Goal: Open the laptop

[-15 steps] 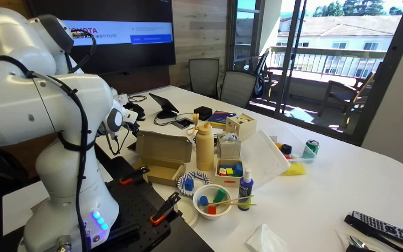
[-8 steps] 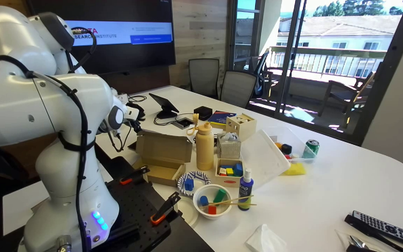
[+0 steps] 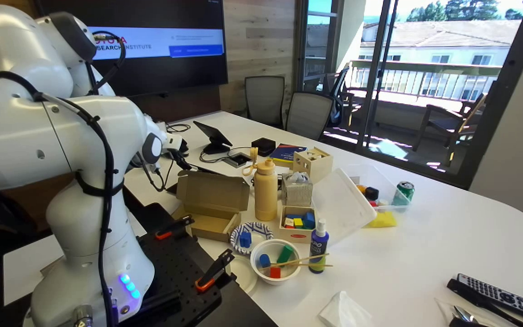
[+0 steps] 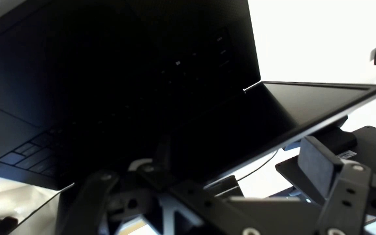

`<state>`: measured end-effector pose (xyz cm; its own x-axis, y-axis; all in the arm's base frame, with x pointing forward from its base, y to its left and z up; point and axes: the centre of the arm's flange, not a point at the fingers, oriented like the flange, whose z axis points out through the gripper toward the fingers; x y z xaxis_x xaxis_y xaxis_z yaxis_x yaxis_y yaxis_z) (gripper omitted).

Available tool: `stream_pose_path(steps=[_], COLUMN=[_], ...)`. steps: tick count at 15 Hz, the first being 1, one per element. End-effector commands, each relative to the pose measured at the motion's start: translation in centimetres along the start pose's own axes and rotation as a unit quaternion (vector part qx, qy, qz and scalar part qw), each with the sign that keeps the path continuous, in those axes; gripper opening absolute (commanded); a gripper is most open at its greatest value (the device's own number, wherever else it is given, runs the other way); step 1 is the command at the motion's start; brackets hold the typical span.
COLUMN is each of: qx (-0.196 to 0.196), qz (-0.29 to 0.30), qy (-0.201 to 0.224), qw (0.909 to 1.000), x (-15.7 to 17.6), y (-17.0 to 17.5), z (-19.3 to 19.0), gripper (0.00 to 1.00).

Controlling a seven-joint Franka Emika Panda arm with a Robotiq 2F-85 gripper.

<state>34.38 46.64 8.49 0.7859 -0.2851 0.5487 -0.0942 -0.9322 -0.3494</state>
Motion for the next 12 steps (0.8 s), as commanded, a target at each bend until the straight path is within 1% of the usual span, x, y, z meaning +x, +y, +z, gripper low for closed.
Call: stream_pose_path(steps=[1,7,12], qx=[0.014,0.021,0.029], qz=[-0.015,-0.046,-0.065], qy=[0.011,0.016,0.017], qw=[0.9997,0.9986,0.9974], x=[3.5,6.1,8.4], y=[0.0,-1.1,-1.7], z=[-0.8,-0.4,0.6], gripper=[1.00,1.00,1.00])
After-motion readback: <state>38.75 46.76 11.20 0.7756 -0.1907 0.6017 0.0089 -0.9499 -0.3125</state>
